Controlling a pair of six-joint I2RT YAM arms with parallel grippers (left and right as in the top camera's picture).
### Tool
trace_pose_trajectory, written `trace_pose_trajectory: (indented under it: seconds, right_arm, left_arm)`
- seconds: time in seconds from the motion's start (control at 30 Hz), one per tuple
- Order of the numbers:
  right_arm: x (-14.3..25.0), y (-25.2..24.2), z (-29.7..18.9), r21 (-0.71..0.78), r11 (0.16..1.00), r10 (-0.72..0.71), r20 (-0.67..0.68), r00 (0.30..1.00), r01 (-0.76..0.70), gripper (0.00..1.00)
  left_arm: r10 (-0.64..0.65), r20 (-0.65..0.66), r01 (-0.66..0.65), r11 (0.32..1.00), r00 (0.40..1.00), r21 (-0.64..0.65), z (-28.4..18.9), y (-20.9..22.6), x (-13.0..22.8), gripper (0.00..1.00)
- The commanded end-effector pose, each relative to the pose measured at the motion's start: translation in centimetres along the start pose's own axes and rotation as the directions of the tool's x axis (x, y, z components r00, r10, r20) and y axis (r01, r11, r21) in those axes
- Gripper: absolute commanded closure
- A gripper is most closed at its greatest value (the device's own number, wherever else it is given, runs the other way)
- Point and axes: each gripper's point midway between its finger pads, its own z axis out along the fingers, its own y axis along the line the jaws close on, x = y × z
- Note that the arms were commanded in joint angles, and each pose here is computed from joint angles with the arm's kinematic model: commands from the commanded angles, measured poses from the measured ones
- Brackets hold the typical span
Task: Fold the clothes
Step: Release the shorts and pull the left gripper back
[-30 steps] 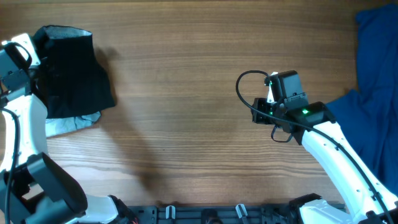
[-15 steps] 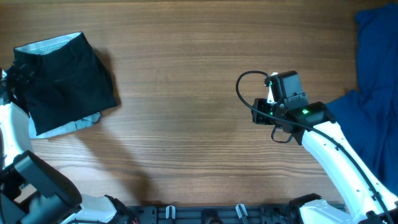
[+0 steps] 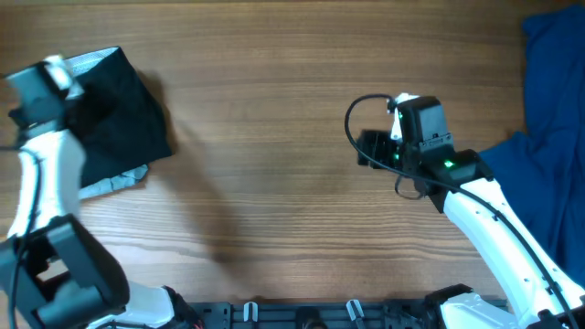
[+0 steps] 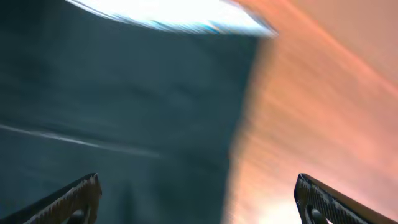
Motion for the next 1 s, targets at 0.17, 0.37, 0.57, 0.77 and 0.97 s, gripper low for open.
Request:
trace_pose_trajectory:
  seconds: [0.17, 0.37, 0.57, 0.77, 0.97]
  right_arm:
    - [-3.7, 1.0, -0.3, -0.019, 0.993, -0.113, 0.140, 0.984, 0.117, 0.00]
    - [-3.5, 0.8, -0.7, -0.010, 0.992, -0.123, 0.135, 0.983, 0.125, 0.00]
    - [-2.0, 0.4, -3.2, -0.012, 0.999, -0.045, 0.104, 0.994, 0.047, 0.00]
    - [-1.6, 0.3, -9.9, -0.040, 0.999, -0.003, 0.207, 0.978, 0.012, 0.00]
    - [-0.9, -1.4, -16.1, -0.014, 0.999, 0.040, 0.379, 0.925, -0.038, 0.00]
  left_arm:
    - [0.246, -0.310, -0.191, 0.961, 0.918, 0.198, -0.3, -12.0, 11.9, 0.00]
    - [0.324, -0.499, -0.241, 0.944, 0.804, 0.224, -2.7, -13.3, 18.5, 0.00]
    - [0.321, -0.544, -0.246, 0.947, 0.775, 0.209, -6.1, -12.4, 19.3, 0.02]
    - [0.442, -0.333, -0.354, 0.888, 0.833, 0.293, -12.3, -14.5, 16.5, 0.07]
    - [0.494, -0.036, -0.459, 0.830, 0.869, 0.316, -19.3, -15.6, 14.7, 0.10]
